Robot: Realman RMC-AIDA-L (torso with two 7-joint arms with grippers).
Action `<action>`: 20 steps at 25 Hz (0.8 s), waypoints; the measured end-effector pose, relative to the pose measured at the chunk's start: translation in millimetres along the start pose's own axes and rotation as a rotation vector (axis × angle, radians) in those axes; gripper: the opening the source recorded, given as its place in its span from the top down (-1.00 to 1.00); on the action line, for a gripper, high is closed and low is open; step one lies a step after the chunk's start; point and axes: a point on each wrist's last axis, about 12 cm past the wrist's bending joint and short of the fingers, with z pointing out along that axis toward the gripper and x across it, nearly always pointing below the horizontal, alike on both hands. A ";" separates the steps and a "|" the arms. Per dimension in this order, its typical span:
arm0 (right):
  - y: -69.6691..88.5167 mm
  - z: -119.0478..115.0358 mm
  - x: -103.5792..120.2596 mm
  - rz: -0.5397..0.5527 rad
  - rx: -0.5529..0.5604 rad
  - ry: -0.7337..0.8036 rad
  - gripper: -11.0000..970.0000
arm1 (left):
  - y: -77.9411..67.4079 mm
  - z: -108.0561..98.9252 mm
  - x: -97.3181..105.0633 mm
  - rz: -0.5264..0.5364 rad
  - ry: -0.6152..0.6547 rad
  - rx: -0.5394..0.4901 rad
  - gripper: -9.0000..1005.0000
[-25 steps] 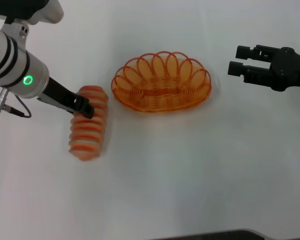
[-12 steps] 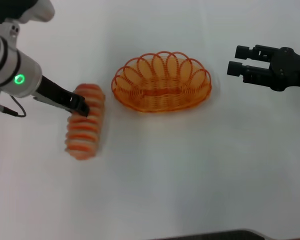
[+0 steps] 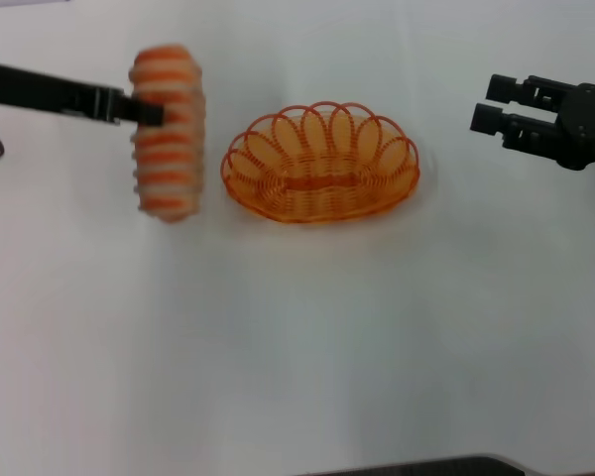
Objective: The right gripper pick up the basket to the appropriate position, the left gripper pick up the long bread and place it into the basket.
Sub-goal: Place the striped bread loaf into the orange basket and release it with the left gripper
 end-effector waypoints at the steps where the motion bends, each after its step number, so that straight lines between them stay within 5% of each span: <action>1: 0.2 -1.6 0.3 0.002 0.003 -0.005 -0.40 | -1.7 -1.1 -4.6 0.025 -0.014 0.012 0.54; 6: 1.0 -10.1 3.0 0.015 0.021 -0.026 -0.40 | -29.3 11.1 -34.4 0.269 -0.067 0.138 0.62; 11: 4.2 -10.4 5.3 0.032 0.004 -0.045 -0.40 | -70.2 55.3 -53.8 0.600 0.003 0.265 0.67; 20: 9.8 -6.3 15.7 0.058 -0.022 -0.057 -0.40 | -101.3 112.1 -52.5 0.927 0.140 0.121 0.76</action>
